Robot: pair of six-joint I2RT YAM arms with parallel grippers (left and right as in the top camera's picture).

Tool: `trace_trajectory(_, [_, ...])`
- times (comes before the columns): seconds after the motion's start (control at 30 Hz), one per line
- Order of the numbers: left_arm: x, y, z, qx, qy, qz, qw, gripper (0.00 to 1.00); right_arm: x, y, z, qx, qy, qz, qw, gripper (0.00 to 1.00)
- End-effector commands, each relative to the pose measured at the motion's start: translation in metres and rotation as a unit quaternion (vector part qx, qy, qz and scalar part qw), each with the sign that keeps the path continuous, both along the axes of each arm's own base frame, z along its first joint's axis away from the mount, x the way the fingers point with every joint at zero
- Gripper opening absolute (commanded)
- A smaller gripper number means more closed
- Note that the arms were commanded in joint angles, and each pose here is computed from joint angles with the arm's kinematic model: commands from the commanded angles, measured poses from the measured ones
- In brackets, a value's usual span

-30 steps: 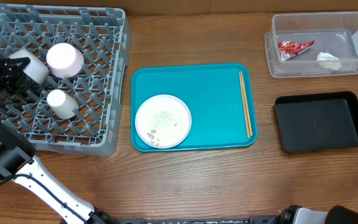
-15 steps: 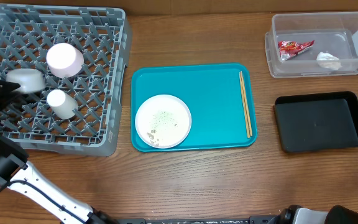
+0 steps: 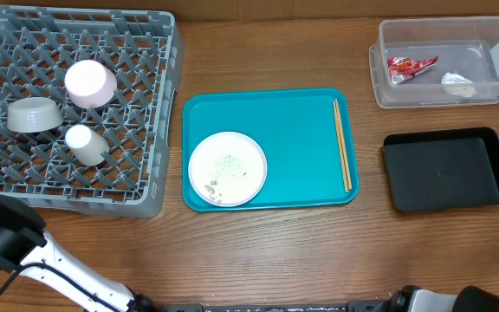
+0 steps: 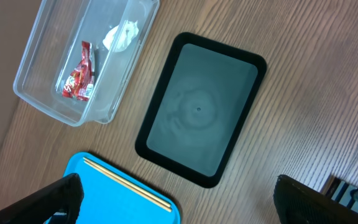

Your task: Sort waste into correct bins and load items into the dishwasher

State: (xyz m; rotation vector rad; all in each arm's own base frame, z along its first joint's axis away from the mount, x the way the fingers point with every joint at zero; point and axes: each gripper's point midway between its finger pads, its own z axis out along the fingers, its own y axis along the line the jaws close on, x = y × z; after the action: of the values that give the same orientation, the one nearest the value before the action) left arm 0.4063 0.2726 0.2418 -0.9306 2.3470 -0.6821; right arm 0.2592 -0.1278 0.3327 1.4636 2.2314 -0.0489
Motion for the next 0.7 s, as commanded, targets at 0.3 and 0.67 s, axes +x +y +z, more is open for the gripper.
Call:
trace_trajectory(0.3, [0.061, -0.001, -0.029, 0.210, 0.082, 0.019, 0.974, 0.04, -0.003, -0.002, 0.003, -0.008, -0.003, -0.005, 1.000, 1.00])
trace_trajectory(0.67, [0.054, 0.030, -0.061, 0.366, 0.201, 0.073, 0.906, 0.04, -0.003, -0.002, 0.003, -0.008, -0.003, -0.005, 1.000, 1.00])
